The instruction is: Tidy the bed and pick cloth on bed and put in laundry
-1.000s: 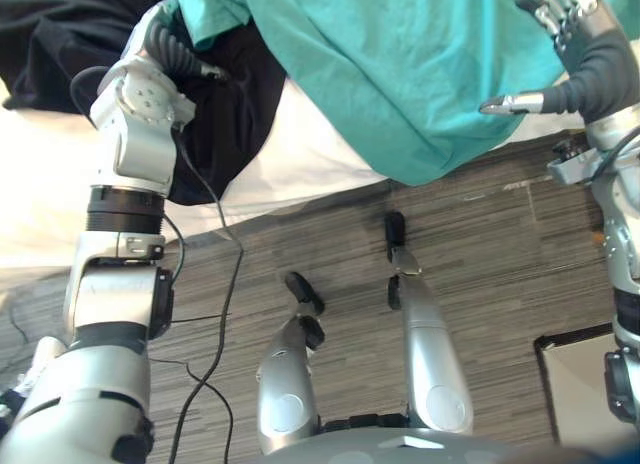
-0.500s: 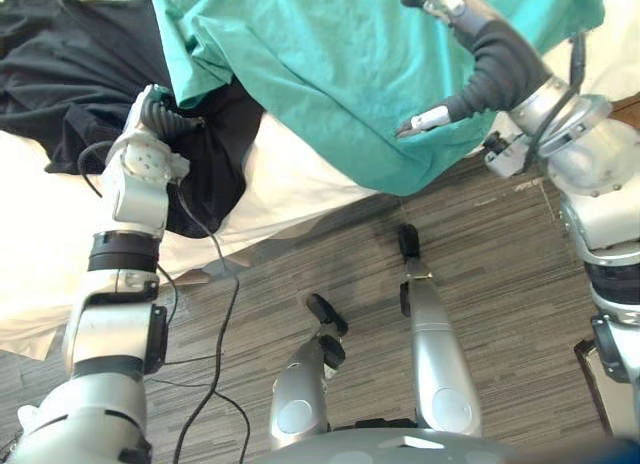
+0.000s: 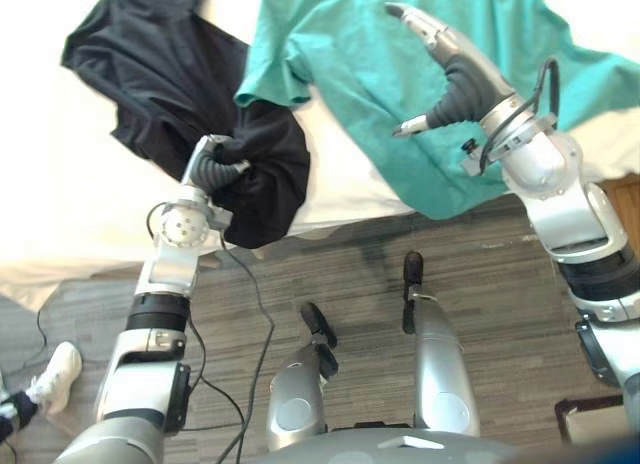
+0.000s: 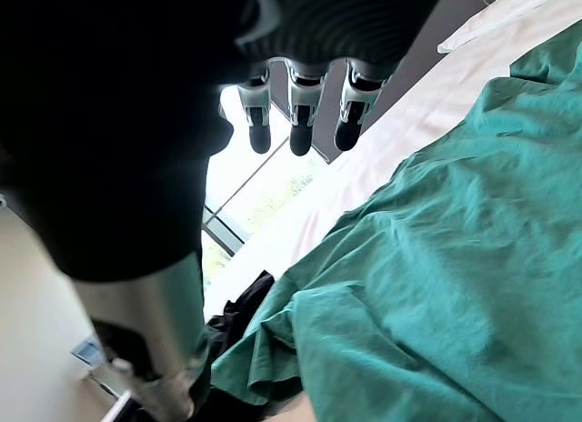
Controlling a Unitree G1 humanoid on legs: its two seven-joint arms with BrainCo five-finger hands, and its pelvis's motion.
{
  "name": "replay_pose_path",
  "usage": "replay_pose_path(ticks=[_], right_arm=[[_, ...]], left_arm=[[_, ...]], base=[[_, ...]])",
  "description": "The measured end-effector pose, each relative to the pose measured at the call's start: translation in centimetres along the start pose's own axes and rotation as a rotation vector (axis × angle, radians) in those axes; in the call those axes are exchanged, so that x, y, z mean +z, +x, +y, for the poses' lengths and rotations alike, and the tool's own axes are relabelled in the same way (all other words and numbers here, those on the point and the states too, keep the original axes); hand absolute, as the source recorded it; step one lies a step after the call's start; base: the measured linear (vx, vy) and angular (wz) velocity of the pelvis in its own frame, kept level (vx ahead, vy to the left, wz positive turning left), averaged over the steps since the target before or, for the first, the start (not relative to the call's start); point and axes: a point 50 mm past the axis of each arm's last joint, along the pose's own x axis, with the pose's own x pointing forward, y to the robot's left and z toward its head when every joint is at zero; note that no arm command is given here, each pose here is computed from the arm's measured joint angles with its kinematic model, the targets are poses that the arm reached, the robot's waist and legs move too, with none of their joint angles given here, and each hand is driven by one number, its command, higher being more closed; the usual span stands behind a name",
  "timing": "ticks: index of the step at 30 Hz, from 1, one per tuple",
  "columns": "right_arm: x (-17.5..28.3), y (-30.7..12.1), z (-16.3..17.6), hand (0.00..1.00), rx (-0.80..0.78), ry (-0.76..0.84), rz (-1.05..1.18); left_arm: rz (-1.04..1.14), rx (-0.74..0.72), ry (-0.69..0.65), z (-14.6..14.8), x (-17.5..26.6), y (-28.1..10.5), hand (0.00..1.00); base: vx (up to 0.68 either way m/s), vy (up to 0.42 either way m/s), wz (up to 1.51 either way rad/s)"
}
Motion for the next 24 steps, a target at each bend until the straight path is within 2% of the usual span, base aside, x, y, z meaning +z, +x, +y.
replay_pose_path(ticks=[5,10,11,15,18,21,22,24], right_arm=[[-4.8,2.5,-3.0,0.0,-0.051,-0.105,0.267],[-8.7,2.3,-7.2,0.0,-0.123,-0.194,0.502],[-9.2,2.0,-7.8,0.0,-0.134,-0.208,0.53],[-11.1,1.2,-8.9,0.0,-0.158,-0.274,0.649],[-10.4,1.4,-11.7,0.0,-0.247,-0.296,0.661],[-9.8,1.7,-12.4,0.0,-0.257,-0.306,0.661],[-9.4,2.0,-12.4,1.0,-0.243,-0.31,0.649],[-9.1,2.4,-12.0,1.0,-0.191,-0.316,0.639]], left_arm=[[-0.093,-0.114,-0.064,-0.9,1.3,-0.1,1.0],[-0.091,-0.276,-0.141,-2.0,0.5,-1.5,1.0],[-0.031,-0.319,-0.153,-2.7,-0.7,-2.3,1.0],[0.537,-0.556,-0.224,-8.8,-10.1,-9.2,1.0],[0.648,-0.608,-0.246,-11.9,-11.3,-12.3,1.0],[0.617,-0.542,-0.245,-12.0,-10.7,-11.4,1.0],[0.594,-0.53,-0.244,-12.1,-10.3,-10.9,1.0],[0.564,-0.514,-0.252,-12.5,-9.7,-10.4,1.0]], base=[[0.03,-0.029,0.41],[0.02,-0.007,0.27],[0.0,0.031,0.22],[-0.01,0.032,0.17],[-0.04,0.004,0.02],[-0.07,-0.016,-0.03],[-0.06,-0.022,-0.09],[-0.04,-0.018,-0.13]])
